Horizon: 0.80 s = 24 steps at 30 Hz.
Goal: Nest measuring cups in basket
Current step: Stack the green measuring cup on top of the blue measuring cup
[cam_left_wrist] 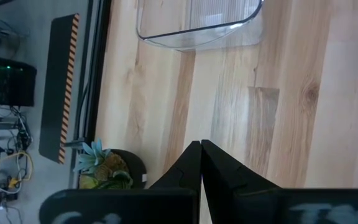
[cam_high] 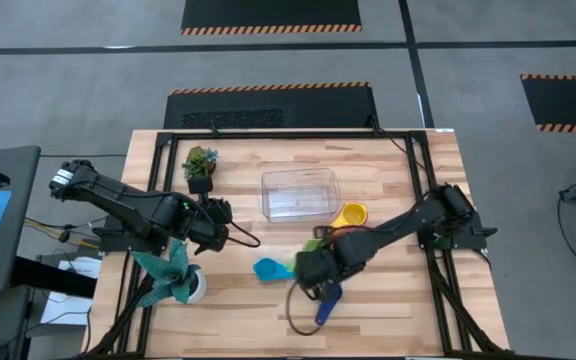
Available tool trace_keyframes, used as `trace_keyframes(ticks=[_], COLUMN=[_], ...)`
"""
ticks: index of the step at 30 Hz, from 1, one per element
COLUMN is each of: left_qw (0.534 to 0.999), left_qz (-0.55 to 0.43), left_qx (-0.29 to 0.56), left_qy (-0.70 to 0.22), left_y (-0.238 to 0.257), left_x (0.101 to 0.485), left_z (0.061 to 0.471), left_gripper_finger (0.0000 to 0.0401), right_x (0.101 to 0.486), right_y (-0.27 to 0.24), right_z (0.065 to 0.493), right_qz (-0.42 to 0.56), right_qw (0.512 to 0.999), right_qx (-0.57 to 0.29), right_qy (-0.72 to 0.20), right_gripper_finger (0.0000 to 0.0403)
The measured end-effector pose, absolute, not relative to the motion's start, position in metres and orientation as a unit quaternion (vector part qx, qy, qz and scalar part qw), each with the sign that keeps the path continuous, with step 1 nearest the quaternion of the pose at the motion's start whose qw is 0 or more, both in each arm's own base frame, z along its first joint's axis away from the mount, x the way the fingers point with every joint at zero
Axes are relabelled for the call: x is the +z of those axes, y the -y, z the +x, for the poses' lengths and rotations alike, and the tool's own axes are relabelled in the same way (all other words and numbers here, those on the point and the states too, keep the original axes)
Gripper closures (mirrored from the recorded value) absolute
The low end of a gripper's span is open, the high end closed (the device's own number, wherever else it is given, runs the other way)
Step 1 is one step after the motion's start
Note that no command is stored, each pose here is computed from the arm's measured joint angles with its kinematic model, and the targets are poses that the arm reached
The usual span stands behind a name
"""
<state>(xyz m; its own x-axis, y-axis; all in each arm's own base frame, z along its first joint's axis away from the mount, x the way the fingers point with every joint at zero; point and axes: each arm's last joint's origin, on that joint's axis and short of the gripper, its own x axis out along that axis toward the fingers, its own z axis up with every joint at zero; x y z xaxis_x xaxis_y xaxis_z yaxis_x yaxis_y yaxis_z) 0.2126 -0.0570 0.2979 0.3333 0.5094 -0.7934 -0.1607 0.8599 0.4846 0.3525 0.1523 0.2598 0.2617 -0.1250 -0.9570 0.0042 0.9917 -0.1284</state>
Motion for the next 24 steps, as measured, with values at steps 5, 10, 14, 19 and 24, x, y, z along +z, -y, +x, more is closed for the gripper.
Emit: trace_keyframes(ticks=[5, 10, 14, 19, 24], left_qw=[0.799, 0.799, 0.799, 0.8, 0.8], left_qz=[0.17, 0.17, 0.168, 0.169, 0.16], left_qx=[0.205, 0.205, 0.207, 0.209, 0.216], left_qy=[-0.54, -0.54, -0.538, -0.537, -0.536], left_y=[0.057, 0.057, 0.057, 0.057, 0.055], left_x=[0.298, 0.298, 0.298, 0.298, 0.298], left_z=[0.213, 0.213, 0.213, 0.213, 0.213], left_gripper_finger=[0.0401, 0.0401, 0.0401, 0.0401, 0.0401], right_x=[0.265, 0.277, 0.287, 0.272, 0.242], right_y=[-0.163, -0.158, -0.136, -0.1, -0.069], right_z=[0.312, 0.279, 0.249, 0.221, 0.21], right_qz=[-0.104, -0.123, -0.102, -0.101, -0.129], right_qw=[0.709, 0.692, 0.729, 0.77, 0.762], right_qx=[-0.074, -0.111, -0.122, -0.074, -0.028], right_qy=[-0.694, -0.703, -0.665, -0.626, -0.634], right_gripper_finger=[0.0398, 0.0398, 0.0398, 0.0398, 0.0398])
